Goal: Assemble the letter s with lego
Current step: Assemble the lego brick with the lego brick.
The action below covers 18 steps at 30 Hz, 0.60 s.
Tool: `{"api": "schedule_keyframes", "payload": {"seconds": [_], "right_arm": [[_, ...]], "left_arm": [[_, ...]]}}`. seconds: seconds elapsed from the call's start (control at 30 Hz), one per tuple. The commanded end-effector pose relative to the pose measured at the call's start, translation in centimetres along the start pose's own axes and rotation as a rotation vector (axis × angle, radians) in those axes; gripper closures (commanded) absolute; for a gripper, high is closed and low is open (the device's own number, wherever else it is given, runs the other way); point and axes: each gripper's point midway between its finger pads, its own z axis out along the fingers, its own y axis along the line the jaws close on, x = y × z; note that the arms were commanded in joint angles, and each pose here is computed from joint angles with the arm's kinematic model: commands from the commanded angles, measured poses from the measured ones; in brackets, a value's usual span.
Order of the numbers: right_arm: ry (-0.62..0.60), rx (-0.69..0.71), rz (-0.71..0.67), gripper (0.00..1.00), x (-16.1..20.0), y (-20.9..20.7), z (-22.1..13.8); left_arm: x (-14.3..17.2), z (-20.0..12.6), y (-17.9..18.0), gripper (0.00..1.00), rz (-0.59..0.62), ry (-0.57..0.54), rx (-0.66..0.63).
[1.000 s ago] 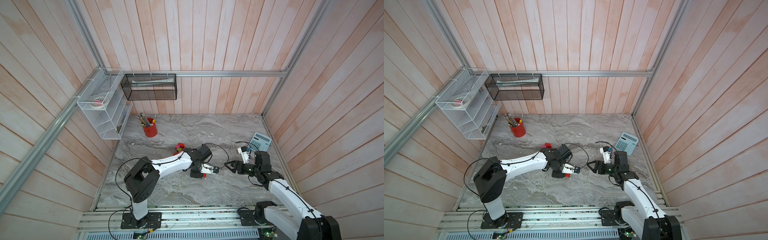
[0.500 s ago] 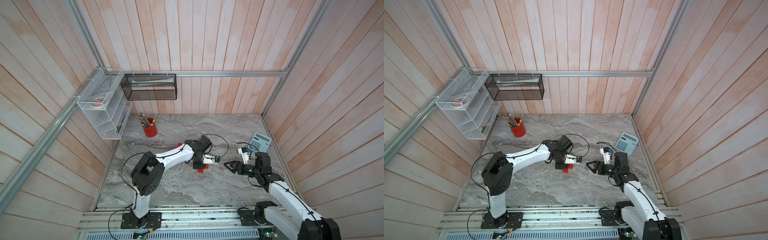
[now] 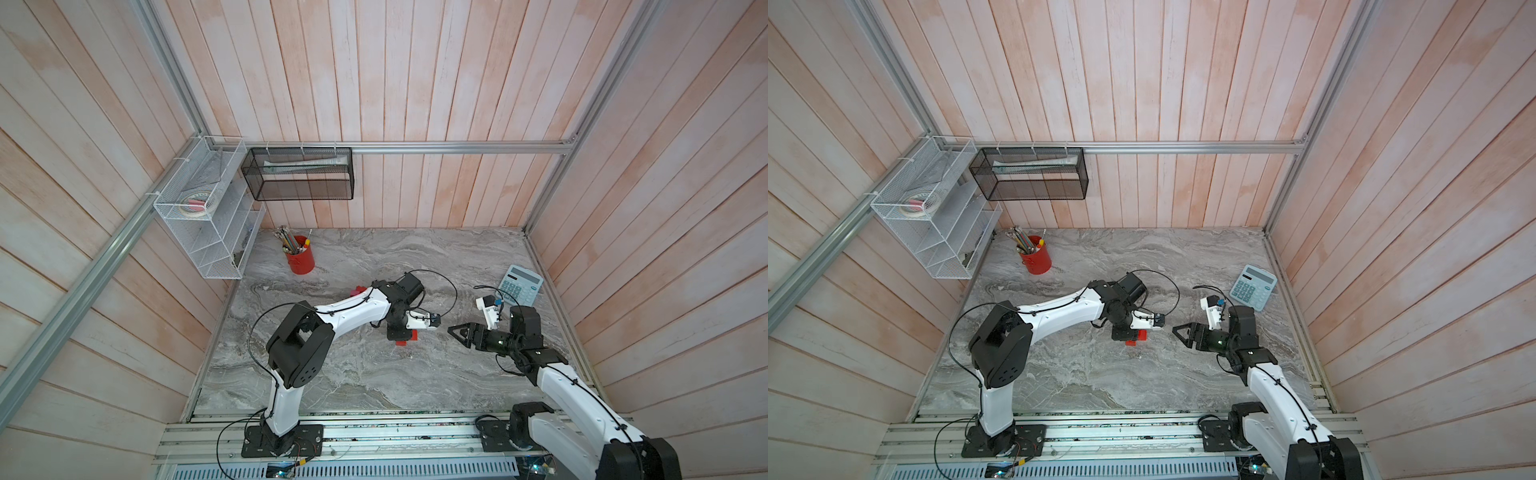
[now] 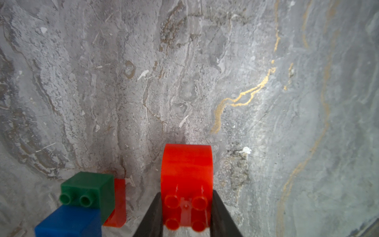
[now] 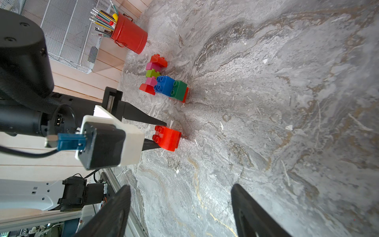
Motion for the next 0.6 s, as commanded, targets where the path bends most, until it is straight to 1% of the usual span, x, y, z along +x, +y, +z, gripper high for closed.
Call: {"api": "schedule_keyframes", "payload": {"seconds": [0.0,0.57], "right_arm": [[0.01,-0.01,0.003,0.21,0.5,0.0,0.1],[0.016,-0.01,0.009,0.22,0.7,-0.2,0.3]], "left_arm": [[-0.2,0.6,-0.1,0.67,-0.021,-0.007,0.032],[0.9,1.7,-0.9,0.68,-0.02,0.026,0.047]]}}
